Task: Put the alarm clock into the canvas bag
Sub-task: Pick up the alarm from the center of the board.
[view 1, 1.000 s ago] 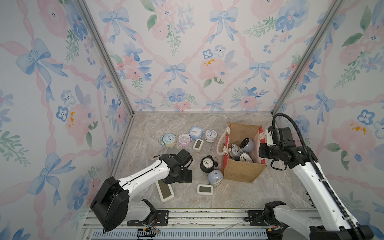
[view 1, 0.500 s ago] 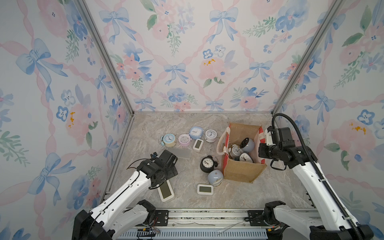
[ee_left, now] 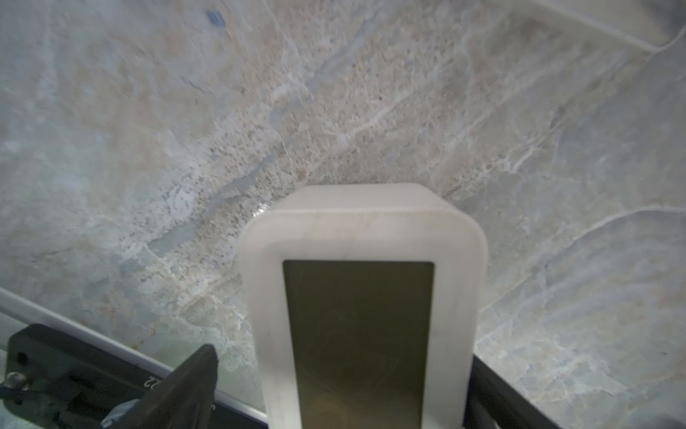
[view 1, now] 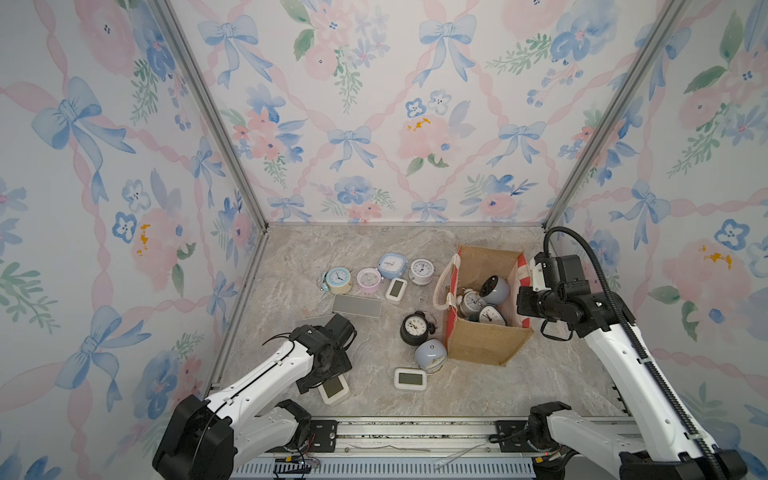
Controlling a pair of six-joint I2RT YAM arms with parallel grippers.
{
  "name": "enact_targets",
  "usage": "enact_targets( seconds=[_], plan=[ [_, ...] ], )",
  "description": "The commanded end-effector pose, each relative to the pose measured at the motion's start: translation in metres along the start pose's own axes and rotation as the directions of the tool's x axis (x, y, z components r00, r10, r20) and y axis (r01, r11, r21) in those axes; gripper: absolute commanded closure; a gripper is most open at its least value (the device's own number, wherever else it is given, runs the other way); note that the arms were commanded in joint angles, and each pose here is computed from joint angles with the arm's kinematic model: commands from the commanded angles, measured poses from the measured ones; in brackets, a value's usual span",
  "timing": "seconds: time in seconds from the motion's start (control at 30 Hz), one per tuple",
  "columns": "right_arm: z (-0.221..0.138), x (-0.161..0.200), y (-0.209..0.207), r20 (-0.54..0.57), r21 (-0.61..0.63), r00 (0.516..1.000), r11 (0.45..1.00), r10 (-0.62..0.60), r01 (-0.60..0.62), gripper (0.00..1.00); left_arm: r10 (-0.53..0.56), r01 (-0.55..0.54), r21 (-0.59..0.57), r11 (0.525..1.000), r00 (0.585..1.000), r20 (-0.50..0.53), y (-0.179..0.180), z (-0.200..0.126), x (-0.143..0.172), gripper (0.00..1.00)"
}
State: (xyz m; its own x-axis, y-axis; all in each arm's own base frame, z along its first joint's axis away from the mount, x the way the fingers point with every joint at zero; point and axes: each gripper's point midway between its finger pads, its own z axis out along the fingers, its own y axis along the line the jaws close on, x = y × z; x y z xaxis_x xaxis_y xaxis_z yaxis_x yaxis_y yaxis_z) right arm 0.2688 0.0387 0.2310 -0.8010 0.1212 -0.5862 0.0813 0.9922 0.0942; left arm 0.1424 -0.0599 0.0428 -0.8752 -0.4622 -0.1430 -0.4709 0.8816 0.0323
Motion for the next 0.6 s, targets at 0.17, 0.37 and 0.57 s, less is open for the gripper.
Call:
enact_targets(
  seconds=[0.17,0.37,0.57],
  plan=[
    [0.0,0.002,0.003,-0.002,-0.005,1.0,1.0,-0.023,0.023,0.86,0.046,-0.042,0.094,0.995,0.998,-0.05,-0.016,0.011,0.008,0.14],
    [-0.001,0.002,0.003,-0.004,-0.002,1.0,1.0,-0.023,0.023,0.86,0.049,-0.044,0.121,0.992,0.998,-0.039,-0.019,0.005,0.004,0.25],
    [-0.001,0.001,0.003,-0.003,-0.001,1.0,1.0,-0.024,0.024,0.87,0.058,-0.059,0.187,0.981,0.998,0.009,-0.033,-0.014,-0.009,0.33]
  ],
)
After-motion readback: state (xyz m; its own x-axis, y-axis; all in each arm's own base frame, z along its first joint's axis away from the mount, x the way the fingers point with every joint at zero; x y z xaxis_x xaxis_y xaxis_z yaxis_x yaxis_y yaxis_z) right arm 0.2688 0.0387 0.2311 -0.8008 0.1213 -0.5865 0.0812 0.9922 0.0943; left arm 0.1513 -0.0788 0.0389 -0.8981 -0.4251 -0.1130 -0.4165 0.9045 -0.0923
